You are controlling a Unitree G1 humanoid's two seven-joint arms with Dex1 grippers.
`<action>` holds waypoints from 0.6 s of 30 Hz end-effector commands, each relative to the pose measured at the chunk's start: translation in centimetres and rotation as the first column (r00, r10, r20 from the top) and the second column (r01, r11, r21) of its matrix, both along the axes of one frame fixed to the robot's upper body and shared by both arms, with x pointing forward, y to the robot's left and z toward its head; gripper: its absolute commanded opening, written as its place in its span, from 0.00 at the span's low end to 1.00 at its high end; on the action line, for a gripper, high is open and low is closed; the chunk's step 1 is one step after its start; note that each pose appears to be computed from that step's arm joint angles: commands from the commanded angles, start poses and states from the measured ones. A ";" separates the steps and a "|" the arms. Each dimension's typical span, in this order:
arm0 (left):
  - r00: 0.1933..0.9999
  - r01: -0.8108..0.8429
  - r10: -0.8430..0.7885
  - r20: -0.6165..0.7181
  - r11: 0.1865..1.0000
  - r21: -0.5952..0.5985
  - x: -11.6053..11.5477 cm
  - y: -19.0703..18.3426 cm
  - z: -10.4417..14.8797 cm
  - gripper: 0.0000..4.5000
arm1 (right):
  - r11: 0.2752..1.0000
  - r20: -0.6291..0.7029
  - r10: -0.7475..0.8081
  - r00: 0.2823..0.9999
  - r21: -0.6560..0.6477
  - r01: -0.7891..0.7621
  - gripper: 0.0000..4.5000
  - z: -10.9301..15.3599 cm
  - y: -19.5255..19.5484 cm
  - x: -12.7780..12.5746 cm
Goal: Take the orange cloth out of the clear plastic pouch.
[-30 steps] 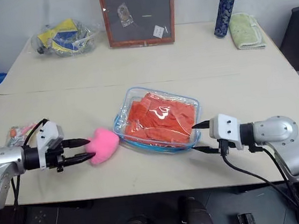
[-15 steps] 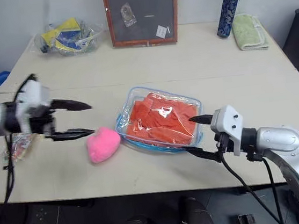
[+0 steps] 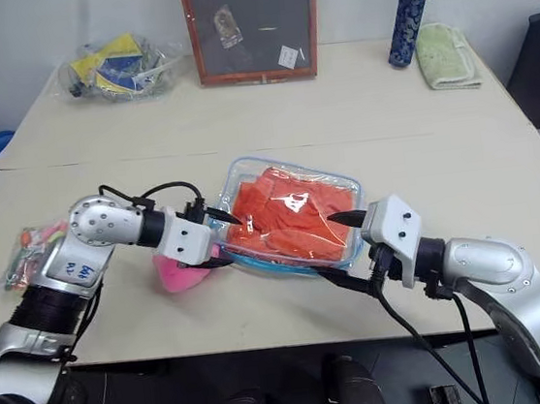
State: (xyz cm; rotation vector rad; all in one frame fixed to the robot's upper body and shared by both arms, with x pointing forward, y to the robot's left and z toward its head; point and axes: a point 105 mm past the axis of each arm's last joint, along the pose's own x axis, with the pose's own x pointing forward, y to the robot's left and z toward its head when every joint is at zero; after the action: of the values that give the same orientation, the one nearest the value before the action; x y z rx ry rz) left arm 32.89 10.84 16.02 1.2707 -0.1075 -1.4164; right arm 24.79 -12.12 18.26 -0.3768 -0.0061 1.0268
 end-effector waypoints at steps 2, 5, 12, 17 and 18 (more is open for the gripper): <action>0.996 0.045 -0.040 0.075 0.997 -0.060 0.0 -0.4 1.8 0.72 | 0.999 0.055 -0.023 0.998 0.030 0.021 0.97 1.2 0.3 0.4; 0.996 0.048 -0.042 0.074 0.995 -0.082 -0.1 -0.5 2.3 0.51 | 0.999 0.053 -0.020 0.998 0.030 0.019 0.97 1.1 0.3 0.4; 0.998 0.019 -0.029 -0.063 0.987 -0.162 -0.9 -0.2 3.0 0.04 | 1.000 0.043 -0.014 0.999 0.003 0.014 0.97 0.5 0.1 0.4; 0.936 -0.168 0.055 -0.349 0.938 -0.303 -0.9 -1.0 4.0 0.00 | 1.000 0.040 0.005 0.999 -0.006 -0.005 0.97 0.1 0.4 0.1; 0.917 -0.209 0.077 -0.390 0.928 -0.308 -0.8 -1.2 3.8 0.00 | 1.000 0.042 0.011 0.999 -0.002 -0.011 0.97 0.1 0.6 0.1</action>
State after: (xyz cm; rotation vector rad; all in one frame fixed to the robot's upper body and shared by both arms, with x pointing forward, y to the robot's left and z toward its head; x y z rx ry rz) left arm 32.17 9.97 19.00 0.7925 -0.0225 -1.4335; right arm 25.31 -11.98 17.65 -0.3822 0.0013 1.0132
